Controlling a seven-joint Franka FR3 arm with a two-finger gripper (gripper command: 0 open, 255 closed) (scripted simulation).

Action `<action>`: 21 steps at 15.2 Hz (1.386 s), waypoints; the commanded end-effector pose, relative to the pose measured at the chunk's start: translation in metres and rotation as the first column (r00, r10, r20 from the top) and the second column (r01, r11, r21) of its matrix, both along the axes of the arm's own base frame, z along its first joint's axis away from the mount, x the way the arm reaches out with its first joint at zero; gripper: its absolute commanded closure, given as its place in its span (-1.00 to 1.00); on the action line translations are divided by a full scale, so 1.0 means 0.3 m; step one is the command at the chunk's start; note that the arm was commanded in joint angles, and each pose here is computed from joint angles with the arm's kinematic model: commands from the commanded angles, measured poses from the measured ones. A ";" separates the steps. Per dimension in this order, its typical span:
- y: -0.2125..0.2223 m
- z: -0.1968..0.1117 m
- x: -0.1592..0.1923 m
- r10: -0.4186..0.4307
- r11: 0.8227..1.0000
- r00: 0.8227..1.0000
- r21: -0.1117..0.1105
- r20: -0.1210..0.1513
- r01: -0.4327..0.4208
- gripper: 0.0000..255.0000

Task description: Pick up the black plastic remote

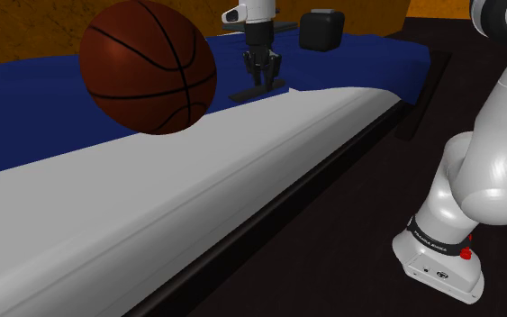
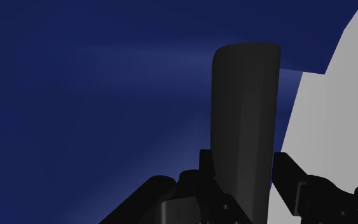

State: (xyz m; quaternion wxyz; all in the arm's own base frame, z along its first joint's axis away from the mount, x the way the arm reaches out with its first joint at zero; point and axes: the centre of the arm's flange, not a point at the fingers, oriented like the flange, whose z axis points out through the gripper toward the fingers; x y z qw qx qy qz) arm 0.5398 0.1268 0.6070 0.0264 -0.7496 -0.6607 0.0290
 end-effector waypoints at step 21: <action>0.001 0.258 0.002 0.000 1.000 1.000 -0.001 -0.003 0.000 1.00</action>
